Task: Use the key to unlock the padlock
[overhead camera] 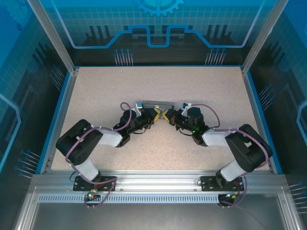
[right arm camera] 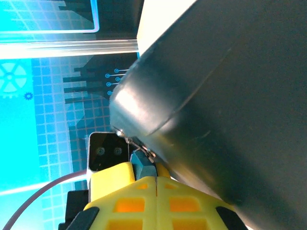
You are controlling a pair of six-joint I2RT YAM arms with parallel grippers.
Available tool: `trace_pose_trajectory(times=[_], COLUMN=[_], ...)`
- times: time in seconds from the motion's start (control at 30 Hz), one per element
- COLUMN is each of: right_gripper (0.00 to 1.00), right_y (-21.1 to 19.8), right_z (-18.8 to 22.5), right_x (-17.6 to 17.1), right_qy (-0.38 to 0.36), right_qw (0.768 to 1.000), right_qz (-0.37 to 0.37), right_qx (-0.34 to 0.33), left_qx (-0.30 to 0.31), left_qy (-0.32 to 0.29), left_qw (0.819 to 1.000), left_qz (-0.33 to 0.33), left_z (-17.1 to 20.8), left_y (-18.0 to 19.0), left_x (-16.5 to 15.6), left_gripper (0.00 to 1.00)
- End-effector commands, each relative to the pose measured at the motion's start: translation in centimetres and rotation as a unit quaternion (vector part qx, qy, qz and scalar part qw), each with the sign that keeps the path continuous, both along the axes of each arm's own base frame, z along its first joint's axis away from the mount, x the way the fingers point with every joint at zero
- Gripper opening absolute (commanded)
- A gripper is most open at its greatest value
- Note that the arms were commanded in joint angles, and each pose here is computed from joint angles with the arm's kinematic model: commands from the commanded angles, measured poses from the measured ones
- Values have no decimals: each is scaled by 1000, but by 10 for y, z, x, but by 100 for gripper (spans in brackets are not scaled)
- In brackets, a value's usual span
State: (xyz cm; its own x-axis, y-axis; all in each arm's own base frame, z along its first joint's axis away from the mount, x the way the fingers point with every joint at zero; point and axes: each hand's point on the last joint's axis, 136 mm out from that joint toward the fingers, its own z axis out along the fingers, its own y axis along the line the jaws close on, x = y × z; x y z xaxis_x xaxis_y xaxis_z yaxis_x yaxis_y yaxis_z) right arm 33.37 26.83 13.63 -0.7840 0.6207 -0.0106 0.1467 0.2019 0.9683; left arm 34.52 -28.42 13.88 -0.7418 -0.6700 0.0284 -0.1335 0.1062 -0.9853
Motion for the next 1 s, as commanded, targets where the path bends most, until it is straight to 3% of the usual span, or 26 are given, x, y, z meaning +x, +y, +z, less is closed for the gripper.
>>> trace_pose_trajectory(times=[0.0,0.9,0.97], right_gripper=[0,0,10], right_y=[31,15,12], right_z=[37,-4,-5], right_x=[10,4,4], right_qy=[-45,6,7], right_qw=[998,1000,1000], right_qz=[26,24,24], right_qx=[35,7,5], left_qx=[-36,5,8], left_qy=[-41,-25,-22], left_qw=[994,997,998], left_qz=[-97,-71,-66], left_z=[27,-22,-24], left_y=[-39,-29,-27], left_x=[-30,-29,-28], left_gripper=[0,0,0])
